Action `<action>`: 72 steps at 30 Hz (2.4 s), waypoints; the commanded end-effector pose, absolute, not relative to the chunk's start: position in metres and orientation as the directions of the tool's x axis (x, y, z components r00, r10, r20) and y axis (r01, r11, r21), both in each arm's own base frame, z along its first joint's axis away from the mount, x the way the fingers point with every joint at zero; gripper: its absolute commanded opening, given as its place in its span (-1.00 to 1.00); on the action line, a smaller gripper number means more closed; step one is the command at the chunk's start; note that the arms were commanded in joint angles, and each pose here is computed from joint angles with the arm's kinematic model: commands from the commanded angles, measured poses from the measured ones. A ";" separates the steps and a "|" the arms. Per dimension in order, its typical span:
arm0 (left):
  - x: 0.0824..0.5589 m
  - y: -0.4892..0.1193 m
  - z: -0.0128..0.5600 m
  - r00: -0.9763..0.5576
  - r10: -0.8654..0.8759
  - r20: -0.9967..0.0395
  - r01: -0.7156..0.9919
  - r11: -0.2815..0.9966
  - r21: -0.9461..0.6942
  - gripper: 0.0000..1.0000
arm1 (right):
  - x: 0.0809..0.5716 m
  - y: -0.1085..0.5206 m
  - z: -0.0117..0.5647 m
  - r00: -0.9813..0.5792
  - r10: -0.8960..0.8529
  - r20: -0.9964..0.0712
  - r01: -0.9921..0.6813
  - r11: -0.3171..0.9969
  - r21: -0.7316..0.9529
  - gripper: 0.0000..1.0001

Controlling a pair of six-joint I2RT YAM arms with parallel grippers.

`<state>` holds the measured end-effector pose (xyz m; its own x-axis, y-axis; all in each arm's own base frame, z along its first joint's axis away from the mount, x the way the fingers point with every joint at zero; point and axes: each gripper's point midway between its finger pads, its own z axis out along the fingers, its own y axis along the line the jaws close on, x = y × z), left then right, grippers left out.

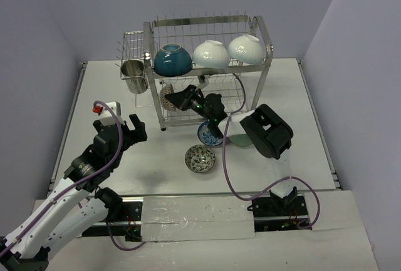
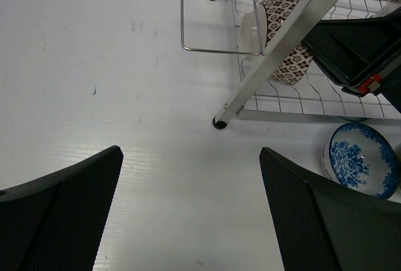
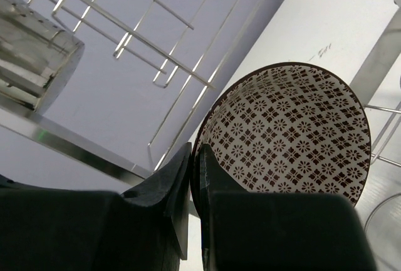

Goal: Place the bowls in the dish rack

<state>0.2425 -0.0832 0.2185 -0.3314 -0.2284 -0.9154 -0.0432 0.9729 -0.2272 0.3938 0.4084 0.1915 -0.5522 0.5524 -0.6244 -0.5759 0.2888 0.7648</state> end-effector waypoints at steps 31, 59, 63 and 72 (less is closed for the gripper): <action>0.247 -0.091 0.221 -0.327 -0.228 -0.917 -0.014 0.972 -0.236 0.90 | 0.400 0.417 0.244 -0.495 0.733 -0.466 -0.616 0.083 0.784 -1.00; 0.247 -0.093 0.219 -0.332 -0.223 -0.917 -0.003 0.972 -0.235 0.90 | 0.392 0.397 0.195 -0.549 0.659 -0.514 -0.540 0.189 0.820 -0.95; 0.247 -0.092 0.220 -0.329 -0.224 -0.917 -0.003 0.972 -0.237 0.90 | 0.392 0.394 0.192 -0.556 0.650 -0.518 -0.528 0.206 0.824 -0.95; 0.248 -0.093 0.219 -0.333 -0.222 -0.916 -0.004 0.972 -0.234 0.90 | 0.392 0.391 0.181 -0.572 0.611 -0.547 -0.516 0.250 0.819 -0.84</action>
<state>0.2437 -0.0891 0.2134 -0.3559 -0.2170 -0.9090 -0.0249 0.9745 -0.2229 0.3970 0.3954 0.1597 -0.5921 0.6247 -0.5091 -0.4689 0.2467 0.8481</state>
